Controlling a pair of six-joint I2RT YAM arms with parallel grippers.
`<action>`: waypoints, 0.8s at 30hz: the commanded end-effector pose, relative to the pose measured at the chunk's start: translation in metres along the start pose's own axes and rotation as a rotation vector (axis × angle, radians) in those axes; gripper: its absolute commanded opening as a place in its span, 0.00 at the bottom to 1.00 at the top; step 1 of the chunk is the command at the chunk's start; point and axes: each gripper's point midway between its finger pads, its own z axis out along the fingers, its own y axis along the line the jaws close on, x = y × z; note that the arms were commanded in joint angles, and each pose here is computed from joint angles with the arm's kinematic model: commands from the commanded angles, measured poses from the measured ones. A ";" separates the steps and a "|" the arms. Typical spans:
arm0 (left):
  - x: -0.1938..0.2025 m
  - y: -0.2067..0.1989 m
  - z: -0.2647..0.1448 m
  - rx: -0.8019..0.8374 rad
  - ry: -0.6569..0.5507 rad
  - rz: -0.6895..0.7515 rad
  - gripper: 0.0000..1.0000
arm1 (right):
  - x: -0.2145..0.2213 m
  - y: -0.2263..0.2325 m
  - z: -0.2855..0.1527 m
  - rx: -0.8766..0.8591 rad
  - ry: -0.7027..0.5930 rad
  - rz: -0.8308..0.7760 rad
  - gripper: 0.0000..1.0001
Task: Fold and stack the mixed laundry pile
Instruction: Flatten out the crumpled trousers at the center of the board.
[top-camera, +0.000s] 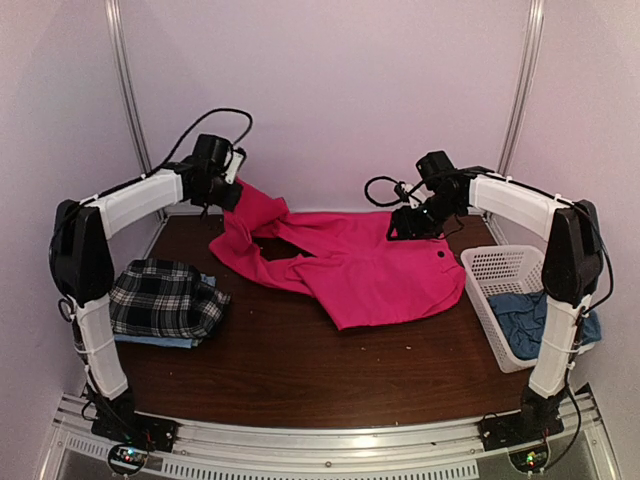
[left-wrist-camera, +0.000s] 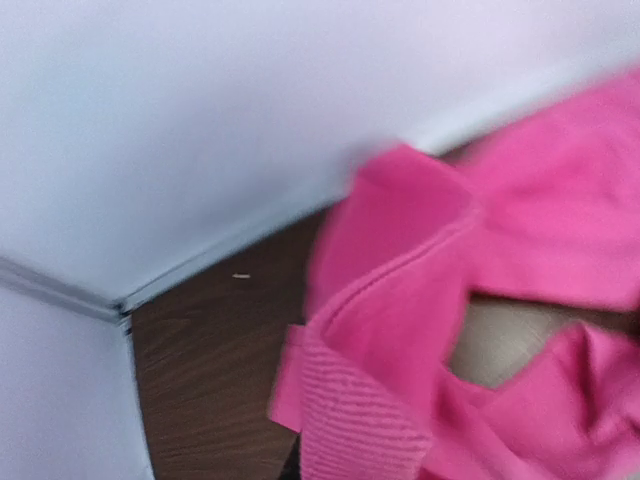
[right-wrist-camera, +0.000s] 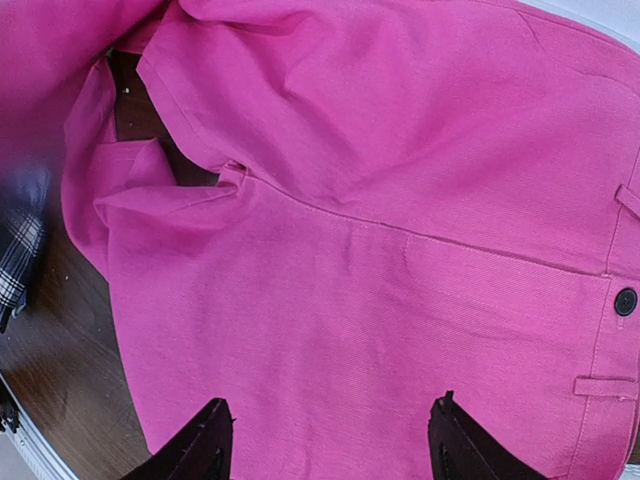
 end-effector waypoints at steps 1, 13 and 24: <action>-0.011 0.232 -0.009 -0.543 -0.207 -0.672 0.34 | 0.007 -0.003 -0.006 0.011 0.012 0.002 0.68; 0.011 0.167 0.045 -0.048 -0.087 -0.553 0.80 | 0.013 0.010 -0.011 -0.046 -0.005 -0.014 0.64; 0.085 0.052 0.103 0.161 0.250 -0.485 0.89 | 0.024 0.005 0.023 -0.029 0.081 -0.024 0.63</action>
